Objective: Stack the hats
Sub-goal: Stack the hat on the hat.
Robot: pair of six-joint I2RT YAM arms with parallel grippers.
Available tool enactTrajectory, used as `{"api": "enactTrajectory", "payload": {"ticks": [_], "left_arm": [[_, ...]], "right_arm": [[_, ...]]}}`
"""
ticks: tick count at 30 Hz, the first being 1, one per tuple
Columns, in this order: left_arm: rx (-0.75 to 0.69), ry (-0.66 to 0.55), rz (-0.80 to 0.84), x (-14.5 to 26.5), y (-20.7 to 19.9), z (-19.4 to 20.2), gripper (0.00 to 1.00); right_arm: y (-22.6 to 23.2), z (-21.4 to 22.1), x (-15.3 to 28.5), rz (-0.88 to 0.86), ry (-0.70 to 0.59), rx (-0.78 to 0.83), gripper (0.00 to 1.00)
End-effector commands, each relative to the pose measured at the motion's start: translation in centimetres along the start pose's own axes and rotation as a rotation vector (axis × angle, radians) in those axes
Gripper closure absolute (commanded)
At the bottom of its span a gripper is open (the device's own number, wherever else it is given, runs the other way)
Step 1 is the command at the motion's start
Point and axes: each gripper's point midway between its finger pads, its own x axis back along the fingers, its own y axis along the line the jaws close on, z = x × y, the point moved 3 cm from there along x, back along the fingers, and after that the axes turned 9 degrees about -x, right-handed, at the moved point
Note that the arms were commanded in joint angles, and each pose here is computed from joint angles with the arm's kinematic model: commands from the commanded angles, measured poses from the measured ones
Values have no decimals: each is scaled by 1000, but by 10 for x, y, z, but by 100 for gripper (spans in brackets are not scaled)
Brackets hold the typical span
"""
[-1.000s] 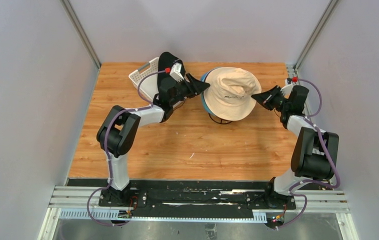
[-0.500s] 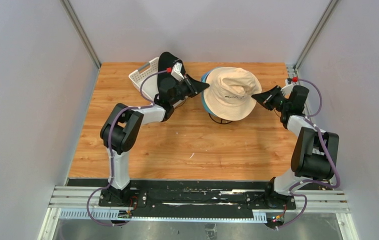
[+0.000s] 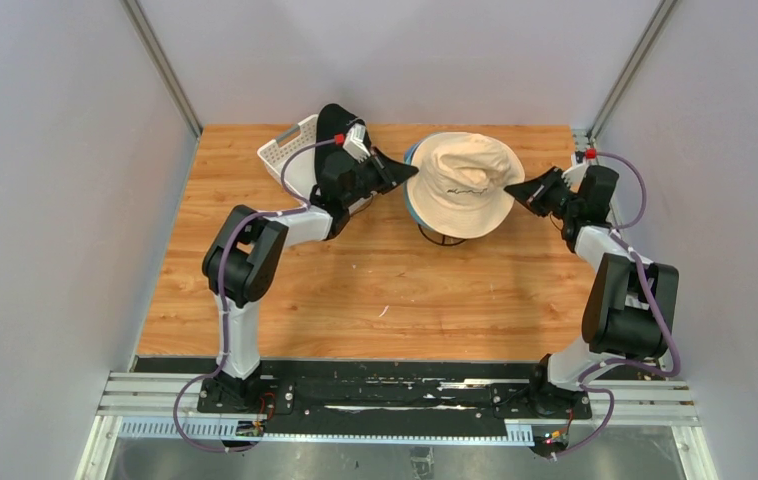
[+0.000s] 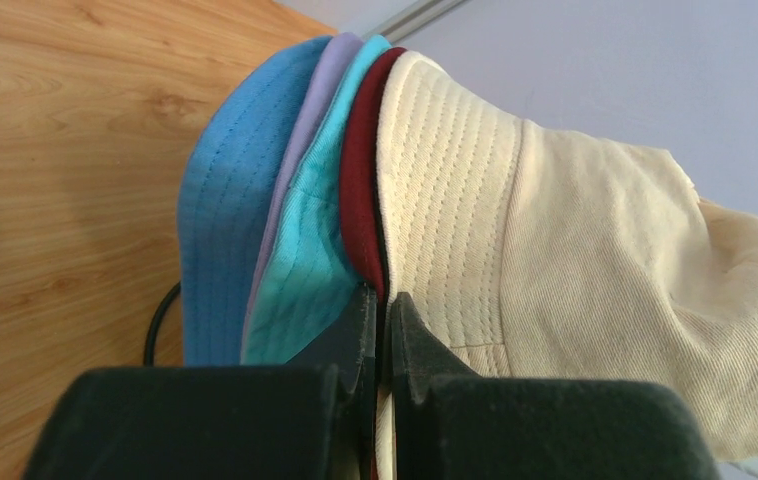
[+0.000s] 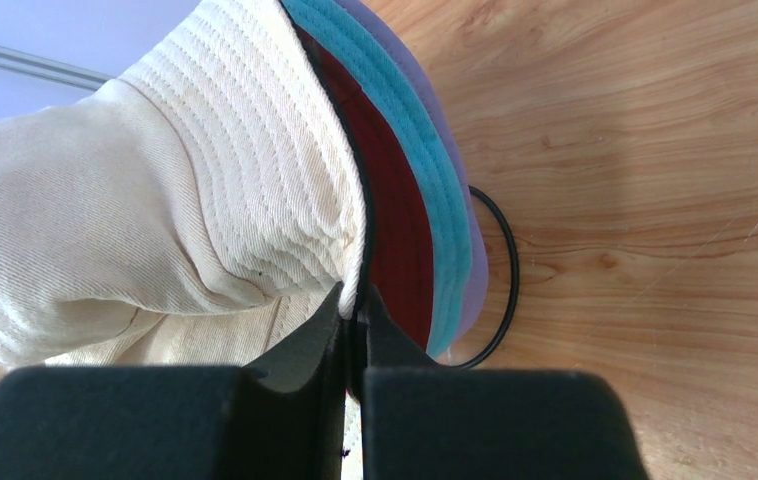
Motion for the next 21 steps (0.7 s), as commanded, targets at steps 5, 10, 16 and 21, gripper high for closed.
{"api": "enactTrajectory", "payload": {"ticks": [5, 10, 16, 21], "left_arm": [[-64, 96, -377, 13, 73, 13, 100], [-78, 153, -489, 16, 93, 21, 100], [-102, 198, -584, 22, 111, 28, 100], [-121, 229, -646, 29, 121, 32, 100]], "right_arm": [[-30, -9, -12, 179, -25, 60, 100], [-43, -10, -23, 262, -11, 74, 99], [-55, -6, -36, 393, 21, 134, 100], [-57, 3, -49, 553, 54, 279, 99]]}}
